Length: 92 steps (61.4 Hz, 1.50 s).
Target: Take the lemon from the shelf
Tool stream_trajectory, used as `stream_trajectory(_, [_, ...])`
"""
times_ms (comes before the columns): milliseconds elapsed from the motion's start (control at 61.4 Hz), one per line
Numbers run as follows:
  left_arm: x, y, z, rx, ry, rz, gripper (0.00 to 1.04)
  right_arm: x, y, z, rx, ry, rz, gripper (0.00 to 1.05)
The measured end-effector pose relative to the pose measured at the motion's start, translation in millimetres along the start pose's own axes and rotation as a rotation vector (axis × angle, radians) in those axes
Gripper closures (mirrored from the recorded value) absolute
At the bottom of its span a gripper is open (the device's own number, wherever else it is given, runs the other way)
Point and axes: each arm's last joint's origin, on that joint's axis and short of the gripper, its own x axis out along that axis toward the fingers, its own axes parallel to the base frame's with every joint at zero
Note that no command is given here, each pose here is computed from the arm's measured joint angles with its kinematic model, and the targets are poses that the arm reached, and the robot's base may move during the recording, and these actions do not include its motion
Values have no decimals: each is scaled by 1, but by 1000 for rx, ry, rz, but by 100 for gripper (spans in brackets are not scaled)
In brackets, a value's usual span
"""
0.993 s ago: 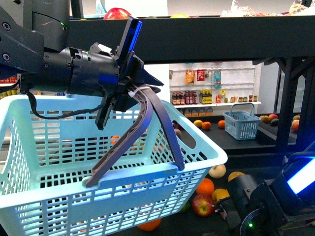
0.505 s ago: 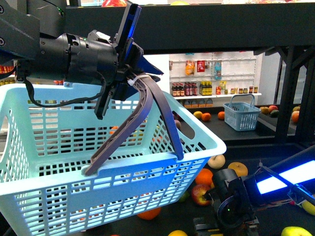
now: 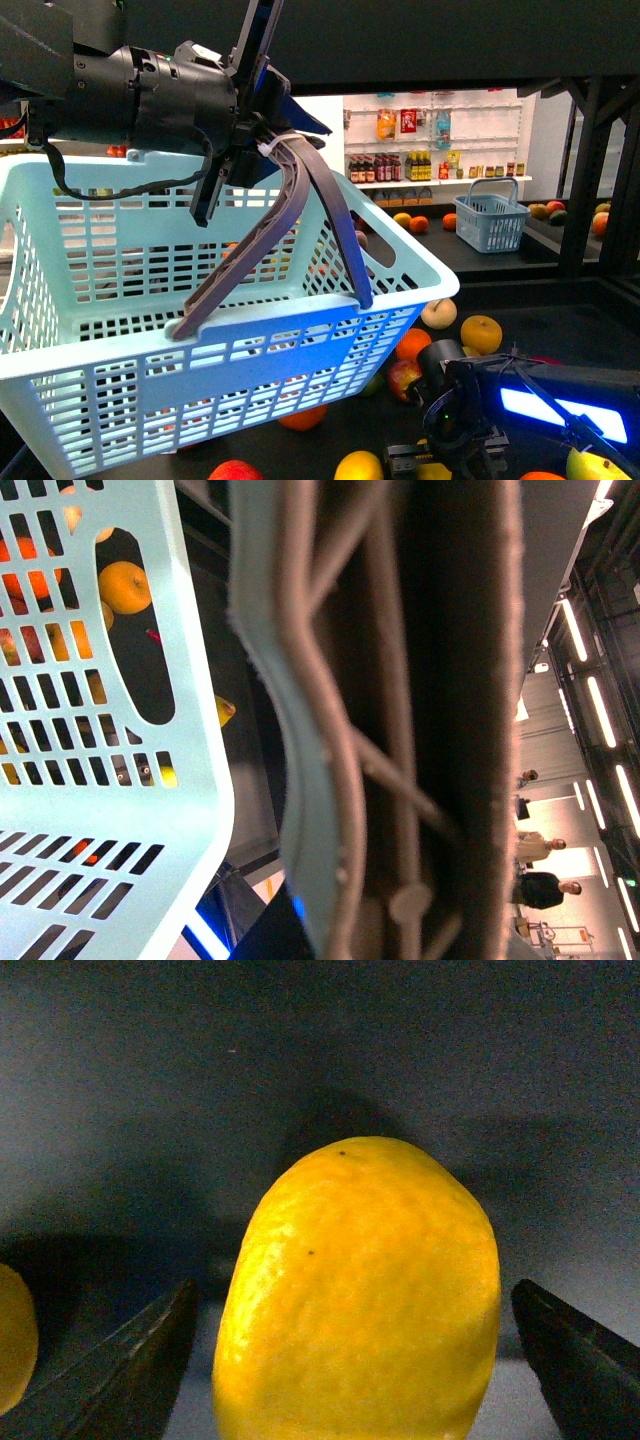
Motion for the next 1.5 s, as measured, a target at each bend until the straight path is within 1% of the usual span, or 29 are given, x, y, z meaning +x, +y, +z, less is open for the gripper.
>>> stream_trajectory(16, [0, 0, 0, 0, 0, 0, 95, 2, 0, -1, 0, 2, -2, 15])
stream_trajectory(33, [0, 0, 0, 0, 0, 0, 95, 2, 0, -1, 0, 2, -2, 15])
stream_trajectory(65, [0, 0, 0, 0, 0, 0, 95, 3, 0, -2, 3, 4, -3, 23])
stream_trajectory(98, [0, 0, 0, 0, 0, 0, 95, 3, 0, -2, 3, 4, -3, 23])
stream_trajectory(130, [0, 0, 0, 0, 0, 0, 95, 4, -1, -2, 4, 2, -3, 31])
stream_trajectory(147, [0, 0, 0, 0, 0, 0, 95, 4, -1, -2, 4, 2, -3, 31])
stream_trajectory(163, [0, 0, 0, 0, 0, 0, 95, 4, -1, -2, 5, 0, -4, 35])
stream_trajectory(179, [0, 0, 0, 0, 0, 0, 95, 3, -1, -1, 7, -3, -5, 41])
stream_trajectory(260, [0, 0, 0, 0, 0, 0, 95, 2, -2, 3, 10, -37, -3, 51])
stream_trajectory(309, [0, 0, 0, 0, 0, 0, 95, -1, -3, 5, 13, -57, -2, 54])
stream_trajectory(456, [0, 0, 0, 0, 0, 0, 95, -22, -10, 16, 11, -111, -17, 56])
stream_trajectory(570, [0, 0, 0, 0, 0, 0, 95, -52, -26, 28, -1, -175, -51, 56])
stream_trajectory(668, [0, 0, 0, 0, 0, 0, 95, -84, -48, 36, -14, -234, -95, 56])
stream_trajectory(716, [0, 0, 0, 0, 0, 0, 95, -114, -74, 40, -10, -275, -120, 56])
stream_trajectory(749, [0, 0, 0, 0, 0, 0, 95, -126, -85, 40, -3, -294, -131, 56])
stream_trajectory(830, [0, 0, 0, 0, 0, 0, 95, -172, -118, 41, 24, -343, -124, 56])
stream_trajectory(863, [0, 0, 0, 0, 0, 0, 95, -190, -125, 44, 34, -367, -106, 56])
stream_trajectory(912, [0, 0, 0, 0, 0, 0, 95, -216, -128, 51, 43, -410, -79, 56])
stream_trajectory(977, [0, 0, 0, 0, 0, 0, 95, -244, -127, 62, 56, -462, -37, 56])
stream_trajectory(1075, [0, 0, 0, 0, 3, -2, 95, -293, -118, 78, 64, -551, 45, 56])
stream_trajectory(1140, [0, 0, 0, -1, 3, -2, 95, -330, -105, 86, 64, -613, 111, 56])
stream_trajectory(1221, [0, 0, 0, 0, 1, -1, 95, -360, -90, 92, 59, -666, 180, 56])
stream_trajectory(1286, [0, 0, 0, 1, 0, 0, 95, -386, -71, 93, 53, -703, 259, 56])
stream_trajectory(1368, [0, 0, 0, 0, 0, 0, 95, -398, -50, 88, 35, -703, 325, 56])
stream_trajectory(1498, [0, 0, 0, 2, 0, 0, 95, -397, -19, 74, 3, -660, 403, 56])
